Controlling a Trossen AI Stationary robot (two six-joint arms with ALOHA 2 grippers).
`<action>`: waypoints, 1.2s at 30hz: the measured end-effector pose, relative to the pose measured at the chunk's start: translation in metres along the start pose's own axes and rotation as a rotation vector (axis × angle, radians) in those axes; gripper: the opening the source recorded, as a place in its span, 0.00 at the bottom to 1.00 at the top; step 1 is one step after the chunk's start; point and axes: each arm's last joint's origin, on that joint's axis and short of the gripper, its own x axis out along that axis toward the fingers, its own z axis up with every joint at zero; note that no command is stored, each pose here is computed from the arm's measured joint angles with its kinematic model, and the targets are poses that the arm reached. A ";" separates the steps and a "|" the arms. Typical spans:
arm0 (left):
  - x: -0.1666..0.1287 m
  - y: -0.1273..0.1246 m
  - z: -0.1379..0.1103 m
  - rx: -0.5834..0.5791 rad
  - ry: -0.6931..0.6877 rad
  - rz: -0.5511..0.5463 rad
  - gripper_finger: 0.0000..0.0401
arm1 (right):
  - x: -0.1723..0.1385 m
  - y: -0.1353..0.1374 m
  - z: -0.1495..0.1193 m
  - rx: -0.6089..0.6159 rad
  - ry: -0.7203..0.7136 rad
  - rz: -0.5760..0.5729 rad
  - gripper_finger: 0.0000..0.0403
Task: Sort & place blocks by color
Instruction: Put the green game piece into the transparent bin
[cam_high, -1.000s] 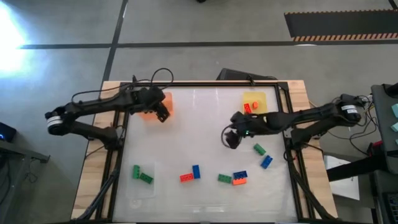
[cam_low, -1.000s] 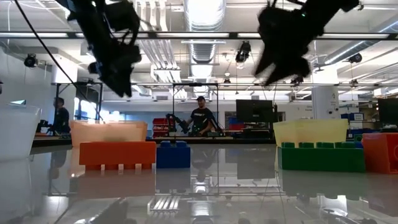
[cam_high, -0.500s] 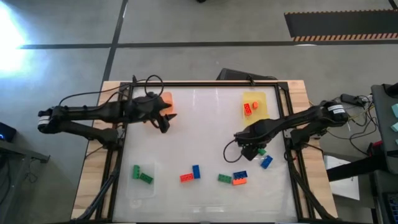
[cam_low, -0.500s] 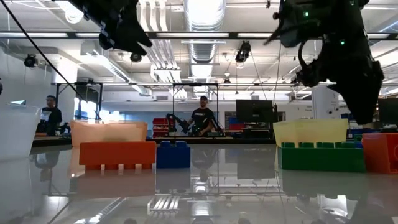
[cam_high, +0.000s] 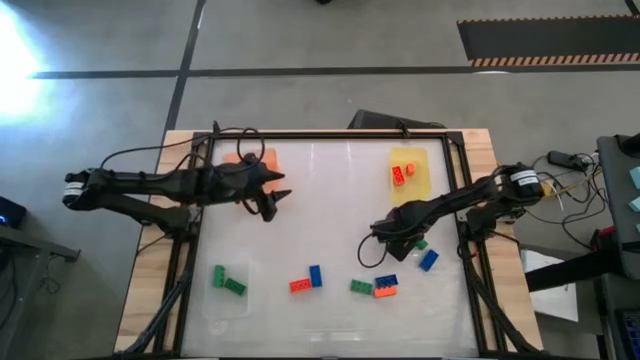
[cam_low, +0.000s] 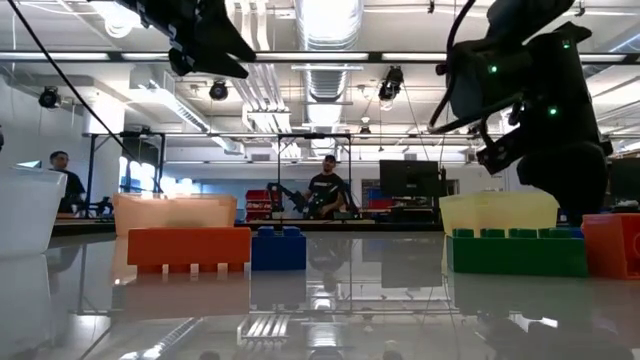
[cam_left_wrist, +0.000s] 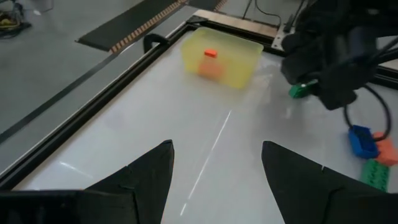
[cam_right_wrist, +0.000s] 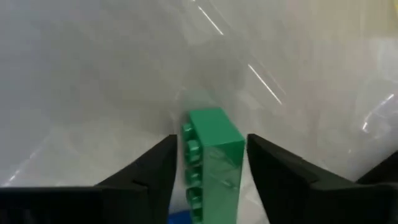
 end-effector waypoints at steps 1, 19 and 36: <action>0.001 -0.002 0.000 0.001 -0.004 -0.008 0.57 | 0.001 0.000 0.000 -0.003 0.000 -0.003 0.41; 0.031 -0.040 -0.006 0.021 -0.055 -0.118 0.57 | -0.057 -0.004 0.002 -0.100 -0.445 0.319 0.20; 0.071 -0.068 -0.013 0.018 -0.130 -0.321 0.57 | -0.107 0.021 0.023 -0.467 -1.629 0.750 0.20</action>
